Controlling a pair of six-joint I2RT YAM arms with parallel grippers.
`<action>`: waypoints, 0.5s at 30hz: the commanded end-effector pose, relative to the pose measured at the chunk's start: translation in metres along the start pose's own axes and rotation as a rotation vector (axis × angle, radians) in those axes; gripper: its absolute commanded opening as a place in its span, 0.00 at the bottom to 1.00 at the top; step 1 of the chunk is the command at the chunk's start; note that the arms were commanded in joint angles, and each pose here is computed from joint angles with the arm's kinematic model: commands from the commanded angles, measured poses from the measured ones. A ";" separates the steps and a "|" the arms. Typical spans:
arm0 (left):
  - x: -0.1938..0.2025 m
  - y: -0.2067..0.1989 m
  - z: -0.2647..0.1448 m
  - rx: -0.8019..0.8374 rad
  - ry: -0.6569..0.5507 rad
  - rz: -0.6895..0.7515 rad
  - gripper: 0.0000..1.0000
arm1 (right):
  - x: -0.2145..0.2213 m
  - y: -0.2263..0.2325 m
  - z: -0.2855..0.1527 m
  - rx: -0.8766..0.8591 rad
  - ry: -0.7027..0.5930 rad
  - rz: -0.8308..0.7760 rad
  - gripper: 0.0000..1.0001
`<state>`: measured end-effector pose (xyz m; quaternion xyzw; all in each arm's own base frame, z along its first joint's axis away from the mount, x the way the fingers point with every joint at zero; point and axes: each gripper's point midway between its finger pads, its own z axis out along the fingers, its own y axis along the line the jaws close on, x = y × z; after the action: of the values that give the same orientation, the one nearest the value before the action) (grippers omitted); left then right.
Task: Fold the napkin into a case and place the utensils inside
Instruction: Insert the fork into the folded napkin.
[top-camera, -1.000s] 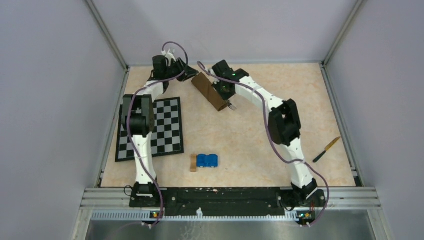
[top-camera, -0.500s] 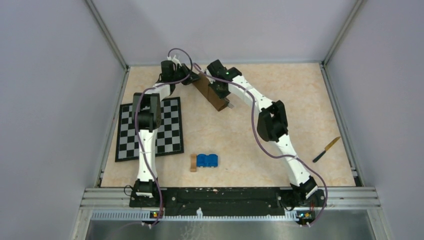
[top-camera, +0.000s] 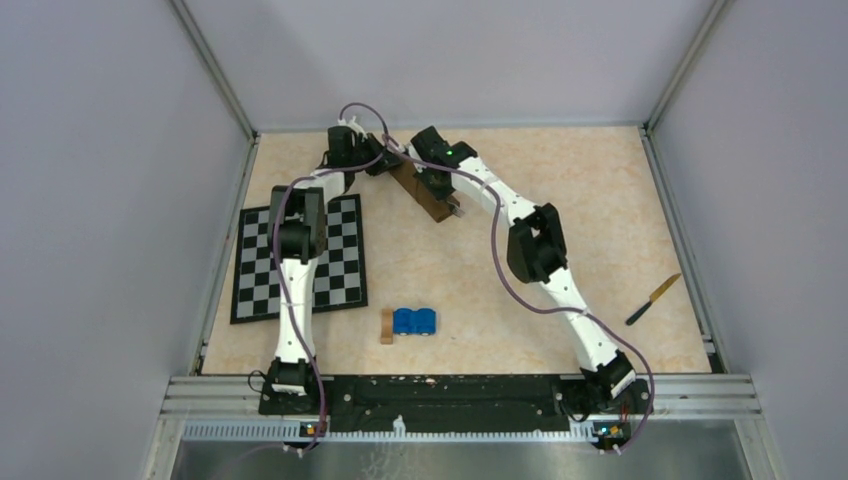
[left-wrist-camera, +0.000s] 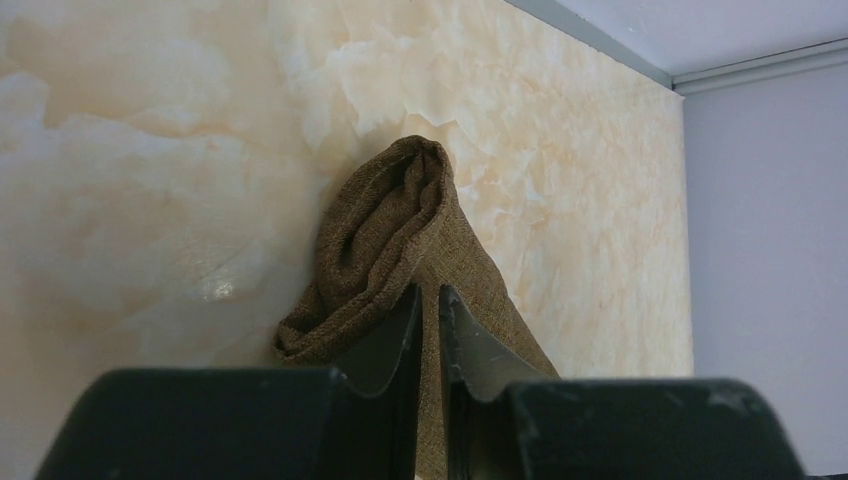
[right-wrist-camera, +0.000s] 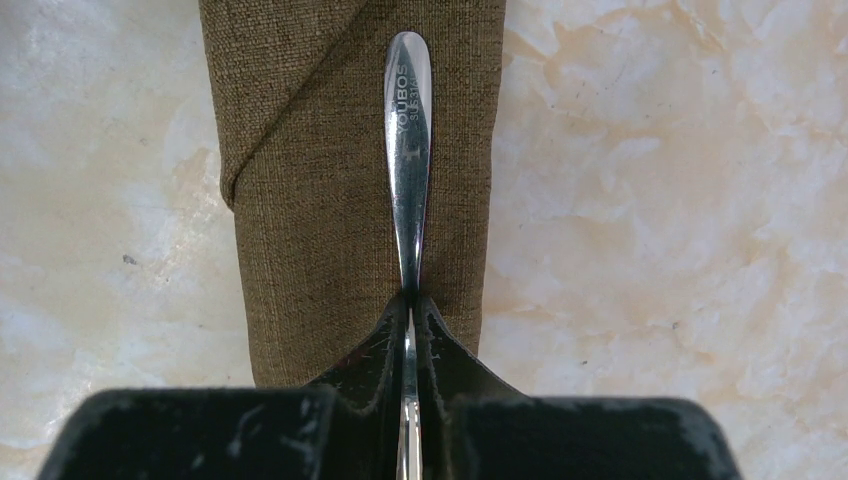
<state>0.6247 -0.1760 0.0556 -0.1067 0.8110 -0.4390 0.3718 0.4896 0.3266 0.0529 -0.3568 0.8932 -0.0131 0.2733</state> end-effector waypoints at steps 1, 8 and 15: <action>-0.005 -0.006 0.004 0.009 -0.020 0.049 0.15 | -0.030 -0.002 -0.005 0.032 -0.102 -0.005 0.00; -0.004 -0.007 0.005 0.001 -0.015 0.058 0.15 | -0.053 -0.006 -0.029 0.059 -0.174 0.029 0.34; -0.001 -0.004 0.004 -0.014 -0.003 0.060 0.15 | -0.051 -0.009 -0.121 0.031 -0.243 0.326 0.52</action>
<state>0.6231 -0.1808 0.0512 -0.0970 0.8154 -0.4319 0.3731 0.4886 0.3375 0.0699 -0.3082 0.9013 0.0026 0.3043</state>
